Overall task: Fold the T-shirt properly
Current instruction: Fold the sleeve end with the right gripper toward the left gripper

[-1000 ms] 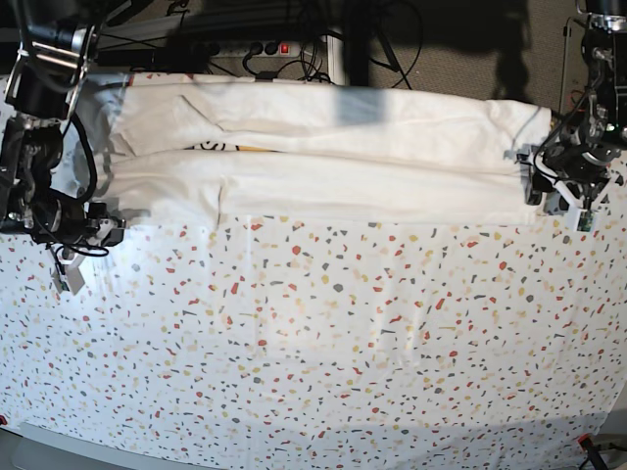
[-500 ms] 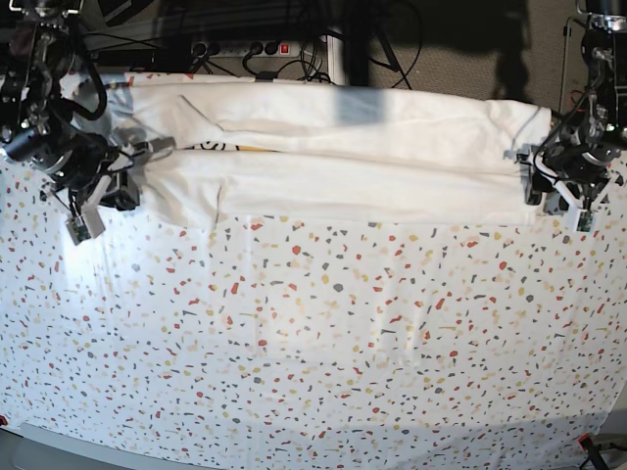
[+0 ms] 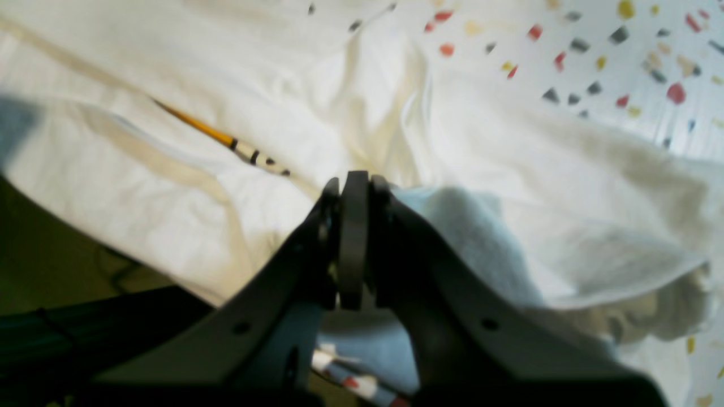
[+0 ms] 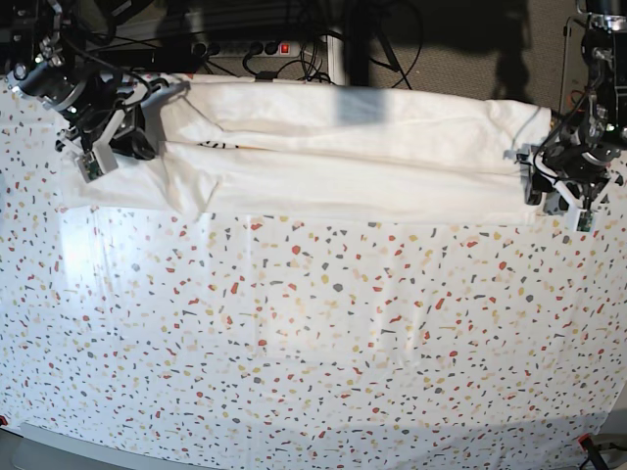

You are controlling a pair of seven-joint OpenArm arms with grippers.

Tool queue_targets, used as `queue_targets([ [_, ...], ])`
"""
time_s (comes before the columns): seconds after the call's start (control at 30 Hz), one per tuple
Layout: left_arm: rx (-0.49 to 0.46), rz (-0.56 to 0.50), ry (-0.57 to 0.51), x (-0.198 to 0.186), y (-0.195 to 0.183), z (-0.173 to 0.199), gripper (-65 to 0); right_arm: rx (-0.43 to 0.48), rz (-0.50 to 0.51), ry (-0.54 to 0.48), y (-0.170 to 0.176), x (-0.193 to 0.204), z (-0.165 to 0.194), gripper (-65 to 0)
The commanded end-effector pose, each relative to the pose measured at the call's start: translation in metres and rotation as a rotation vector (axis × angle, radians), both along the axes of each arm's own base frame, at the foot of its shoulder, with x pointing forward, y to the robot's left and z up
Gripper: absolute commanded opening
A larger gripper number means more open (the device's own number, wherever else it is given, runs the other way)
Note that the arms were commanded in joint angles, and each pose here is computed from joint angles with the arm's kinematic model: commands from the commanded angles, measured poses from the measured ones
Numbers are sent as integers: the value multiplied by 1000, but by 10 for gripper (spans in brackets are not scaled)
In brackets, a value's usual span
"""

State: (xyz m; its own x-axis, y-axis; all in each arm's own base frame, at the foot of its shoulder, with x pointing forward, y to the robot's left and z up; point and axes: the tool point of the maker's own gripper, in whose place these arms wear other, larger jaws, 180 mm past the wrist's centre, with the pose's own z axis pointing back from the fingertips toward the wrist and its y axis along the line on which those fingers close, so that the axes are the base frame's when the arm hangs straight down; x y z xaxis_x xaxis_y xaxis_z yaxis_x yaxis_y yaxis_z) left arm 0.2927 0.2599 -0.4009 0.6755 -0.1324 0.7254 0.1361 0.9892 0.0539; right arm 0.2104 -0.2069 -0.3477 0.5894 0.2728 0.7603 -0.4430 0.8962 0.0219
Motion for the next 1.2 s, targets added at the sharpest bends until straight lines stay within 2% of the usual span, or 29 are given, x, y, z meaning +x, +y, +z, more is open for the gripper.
queue_targets([
  [0.0,12,-1,-52,10,5,15,-305,11,15,-45,2,3,11,-650],
  [0.2,-25,5,-58,11,1,17,-305,53,39,-43,16,-7,7,-650],
  [0.37,-31,6,-59,11,1,17,-305,105,130,10,54,-21,-7,-650],
  [0.53,-31,6,-59,11,1,17,-305,72,247,54,85,-39,-25,-650],
  [0.63,-31,6,-59,11,1,17,-305,73,273,69,93,-45,-29,-650],
  [0.8,-31,6,-59,11,1,17,-305,65,271,75,91,-45,-30,-650],
  [0.9,-31,6,-59,11,1,17,-305,62,268,64,90,-41,-28,-548],
  [0.97,-31,6,-59,11,1,17,-305,51,254,48,84,-34,-25,-528],
  [1.1,-31,6,-58,11,1,17,-305,11,153,1,54,-14,-15,-528],
  [1.17,-31,6,-59,11,1,17,-305,31,100,-25,40,-6,-5,-528],
])
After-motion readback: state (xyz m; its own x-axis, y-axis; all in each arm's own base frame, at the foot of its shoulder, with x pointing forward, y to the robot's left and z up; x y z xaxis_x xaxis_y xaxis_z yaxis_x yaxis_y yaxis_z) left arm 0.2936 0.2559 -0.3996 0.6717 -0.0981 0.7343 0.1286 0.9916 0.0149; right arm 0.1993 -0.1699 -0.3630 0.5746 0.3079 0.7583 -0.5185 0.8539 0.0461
